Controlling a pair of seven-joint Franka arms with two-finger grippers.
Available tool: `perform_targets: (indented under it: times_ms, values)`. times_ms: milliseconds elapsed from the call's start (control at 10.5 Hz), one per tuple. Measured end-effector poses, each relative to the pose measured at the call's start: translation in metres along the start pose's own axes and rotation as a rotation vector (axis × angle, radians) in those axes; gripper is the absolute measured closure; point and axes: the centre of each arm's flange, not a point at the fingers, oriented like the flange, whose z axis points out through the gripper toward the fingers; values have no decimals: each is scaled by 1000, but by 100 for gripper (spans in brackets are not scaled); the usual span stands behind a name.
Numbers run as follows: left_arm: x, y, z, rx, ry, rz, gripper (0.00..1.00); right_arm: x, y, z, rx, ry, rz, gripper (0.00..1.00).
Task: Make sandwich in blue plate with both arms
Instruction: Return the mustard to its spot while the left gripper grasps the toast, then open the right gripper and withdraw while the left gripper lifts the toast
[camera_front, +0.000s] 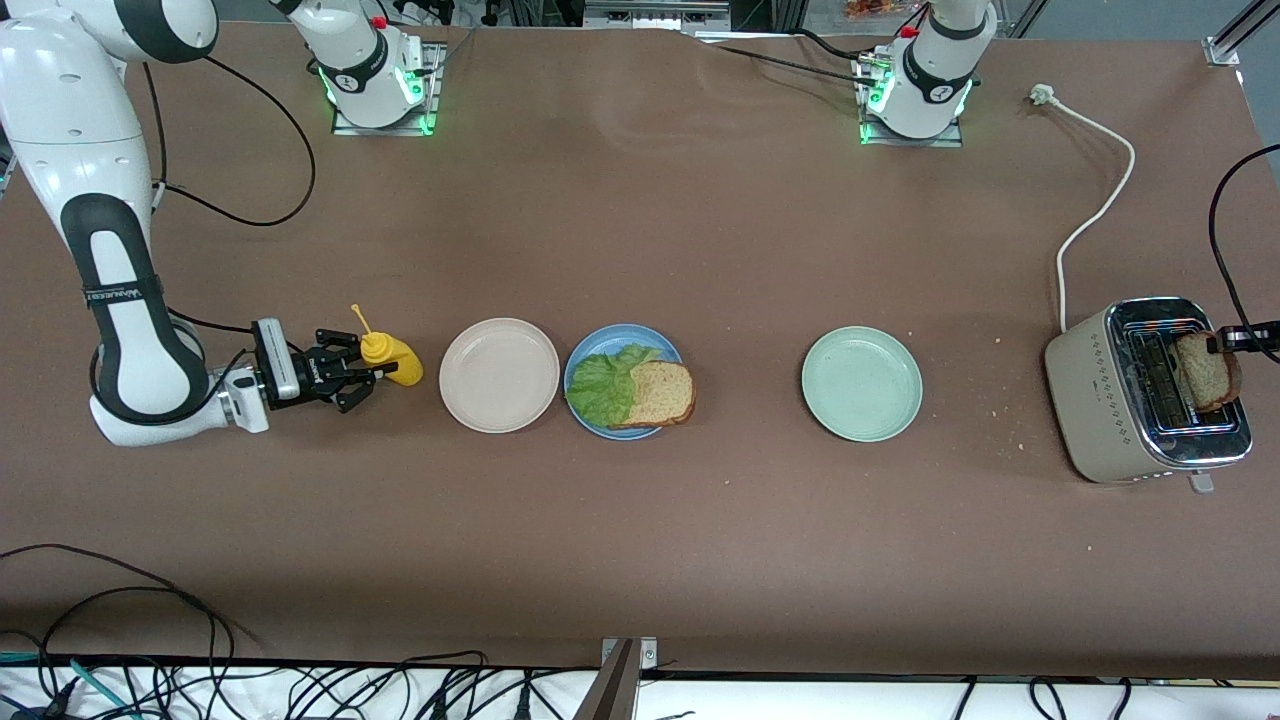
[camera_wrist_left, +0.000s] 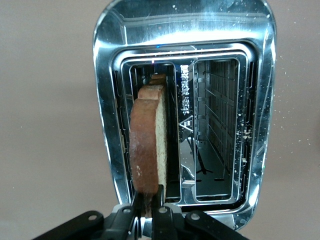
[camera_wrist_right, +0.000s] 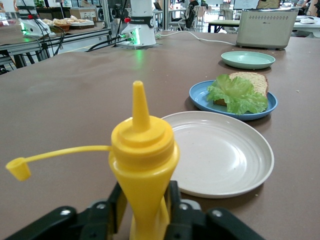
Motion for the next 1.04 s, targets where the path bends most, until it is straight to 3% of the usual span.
perform_targets:
  times_ms: [379, 474, 664, 1043]
  values:
    - [1, -1, -44, 21, 52, -1, 91, -3, -6, -14, -20, 8, 16, 5]
    - [-4, 1, -64, 20, 54, 0, 91, -6, -9, -20, -28, 1, 40, 0]
    - [-22, 13, -110, 16, 61, 11, 91, -19, -23, -46, -55, -37, 159, 0]
    - [-42, 41, -175, 25, 108, 105, 92, -19, -31, -110, -105, -170, 433, 0]
